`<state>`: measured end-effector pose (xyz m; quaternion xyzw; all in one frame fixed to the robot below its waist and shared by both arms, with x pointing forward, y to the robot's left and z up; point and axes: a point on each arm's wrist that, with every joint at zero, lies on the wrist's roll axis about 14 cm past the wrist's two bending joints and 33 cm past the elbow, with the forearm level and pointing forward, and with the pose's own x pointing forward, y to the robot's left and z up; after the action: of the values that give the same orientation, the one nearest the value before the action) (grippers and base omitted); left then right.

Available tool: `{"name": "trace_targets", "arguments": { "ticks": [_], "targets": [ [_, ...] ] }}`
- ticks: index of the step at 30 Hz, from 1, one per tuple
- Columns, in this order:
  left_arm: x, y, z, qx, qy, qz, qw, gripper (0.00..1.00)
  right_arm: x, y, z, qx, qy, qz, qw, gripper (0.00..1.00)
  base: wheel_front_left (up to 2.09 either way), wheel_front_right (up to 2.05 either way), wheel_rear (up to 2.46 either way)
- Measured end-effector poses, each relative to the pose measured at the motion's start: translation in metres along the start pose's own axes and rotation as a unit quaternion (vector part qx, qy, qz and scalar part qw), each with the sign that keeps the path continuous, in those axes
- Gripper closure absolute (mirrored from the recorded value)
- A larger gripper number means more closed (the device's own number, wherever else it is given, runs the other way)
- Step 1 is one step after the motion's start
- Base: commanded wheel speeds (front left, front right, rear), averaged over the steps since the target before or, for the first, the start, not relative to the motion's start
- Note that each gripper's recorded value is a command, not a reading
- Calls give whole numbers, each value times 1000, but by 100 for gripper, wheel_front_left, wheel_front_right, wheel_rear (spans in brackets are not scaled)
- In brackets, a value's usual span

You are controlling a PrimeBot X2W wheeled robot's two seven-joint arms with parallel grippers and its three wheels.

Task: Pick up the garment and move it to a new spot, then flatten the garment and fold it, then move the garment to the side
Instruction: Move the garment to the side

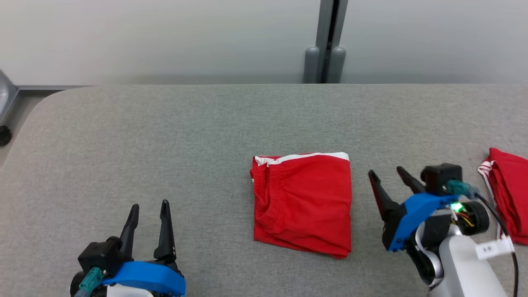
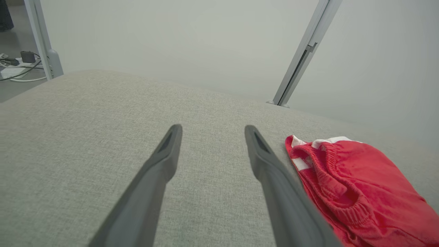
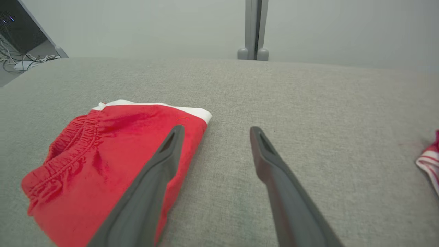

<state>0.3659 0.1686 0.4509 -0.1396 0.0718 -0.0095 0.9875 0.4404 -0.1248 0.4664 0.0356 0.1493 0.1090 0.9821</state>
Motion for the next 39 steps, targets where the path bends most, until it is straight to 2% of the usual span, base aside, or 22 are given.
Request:
{"name": "trace_targets", "arguments": {
  "ticks": [6,12,18,19,20,21,22,23,31,38,39],
  "targets": [
    [-4,12,8,-5,-15,20,1000,0,19,19,-22,10,106,28,994,0,0,0,0],
    [-11,27,8,-8,-17,44,999,0,24,36,-64,45,209,54,975,0,0,0,0],
    [-16,35,5,-11,-14,59,998,0,31,46,-86,67,257,65,962,0,0,0,0],
    [-17,35,4,-10,-13,60,998,0,33,48,-86,72,257,68,961,3,0,0,0],
    [-17,36,4,-9,-13,61,998,0,35,50,-86,76,256,70,961,53,0,0,0],
    [-17,36,4,-11,-13,62,998,0,36,51,-87,77,256,73,961,66,0,0,0],
    [-16,36,4,-10,-14,63,998,0,37,52,-86,79,252,74,962,88,0,0,0],
    [-16,35,4,-10,-14,60,998,0,38,53,-85,79,249,75,962,100,0,0,0],
    [-1,11,-3,-1,-4,17,1000,0,39,40,-74,76,209,60,973,100,0,0,0],
    [31,-41,-25,3,27,-70,997,0,19,-24,-67,62,179,-12,982,100,0,0,0],
    [41,-59,-33,5,38,-100,994,0,6,-45,-67,62,175,-38,982,100,0,0,0]
  ]
}}
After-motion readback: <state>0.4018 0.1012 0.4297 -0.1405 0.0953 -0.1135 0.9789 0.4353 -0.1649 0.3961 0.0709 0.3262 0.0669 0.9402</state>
